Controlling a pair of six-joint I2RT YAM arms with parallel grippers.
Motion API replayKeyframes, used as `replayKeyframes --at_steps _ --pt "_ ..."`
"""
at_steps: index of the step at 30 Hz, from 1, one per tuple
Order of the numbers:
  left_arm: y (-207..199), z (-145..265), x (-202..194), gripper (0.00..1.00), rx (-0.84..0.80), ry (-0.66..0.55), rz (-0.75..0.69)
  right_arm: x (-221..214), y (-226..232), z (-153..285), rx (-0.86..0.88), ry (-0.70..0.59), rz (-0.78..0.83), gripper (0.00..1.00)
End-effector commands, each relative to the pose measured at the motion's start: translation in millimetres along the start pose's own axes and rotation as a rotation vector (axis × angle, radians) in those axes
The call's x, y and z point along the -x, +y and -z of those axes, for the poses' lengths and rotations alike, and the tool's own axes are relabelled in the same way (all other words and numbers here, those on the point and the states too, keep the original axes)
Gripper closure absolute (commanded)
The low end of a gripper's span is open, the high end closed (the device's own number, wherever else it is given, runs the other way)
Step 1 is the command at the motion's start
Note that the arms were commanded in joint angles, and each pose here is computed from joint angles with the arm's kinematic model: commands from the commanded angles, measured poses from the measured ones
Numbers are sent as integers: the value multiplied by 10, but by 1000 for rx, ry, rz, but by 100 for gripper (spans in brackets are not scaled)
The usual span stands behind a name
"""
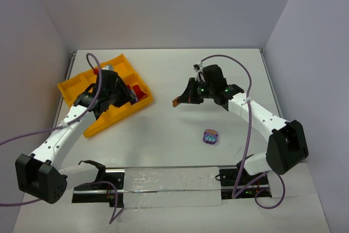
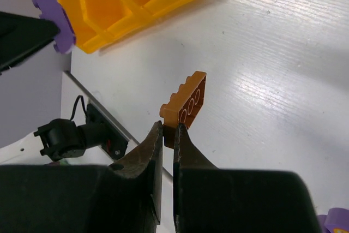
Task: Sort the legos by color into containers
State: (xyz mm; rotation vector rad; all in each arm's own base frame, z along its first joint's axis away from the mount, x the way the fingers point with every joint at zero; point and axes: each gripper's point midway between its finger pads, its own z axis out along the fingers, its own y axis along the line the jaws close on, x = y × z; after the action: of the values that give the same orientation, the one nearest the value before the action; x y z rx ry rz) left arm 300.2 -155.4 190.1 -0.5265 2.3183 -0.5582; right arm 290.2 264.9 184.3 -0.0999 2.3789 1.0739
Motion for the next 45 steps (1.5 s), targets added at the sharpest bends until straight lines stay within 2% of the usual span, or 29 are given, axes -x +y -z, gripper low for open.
replayKeyframes --at_steps 1,6,9,11,22,36,45 --pt "468 148 186 100 177 -72 -48 75 27 74 2 -35 29 100" --pt "627 163 384 100 255 -105 -40 103 65 87 11 -40 31 100" --pt "937 227 509 100 356 -119 -21 97 64 101 9 -44 38 100" --pt "1037 271 587 100 369 -137 -5 96 56 99 8 -43 38 100" --pt "1681 413 741 100 539 -164 135 110 76 93 15 -37 48 100" --pt "2010 556 831 100 662 -159 160 166 107 160 -6 -48 54 100" --pt "1889 465 695 100 575 -96 196 415 57 180 -115 -65 97 100"
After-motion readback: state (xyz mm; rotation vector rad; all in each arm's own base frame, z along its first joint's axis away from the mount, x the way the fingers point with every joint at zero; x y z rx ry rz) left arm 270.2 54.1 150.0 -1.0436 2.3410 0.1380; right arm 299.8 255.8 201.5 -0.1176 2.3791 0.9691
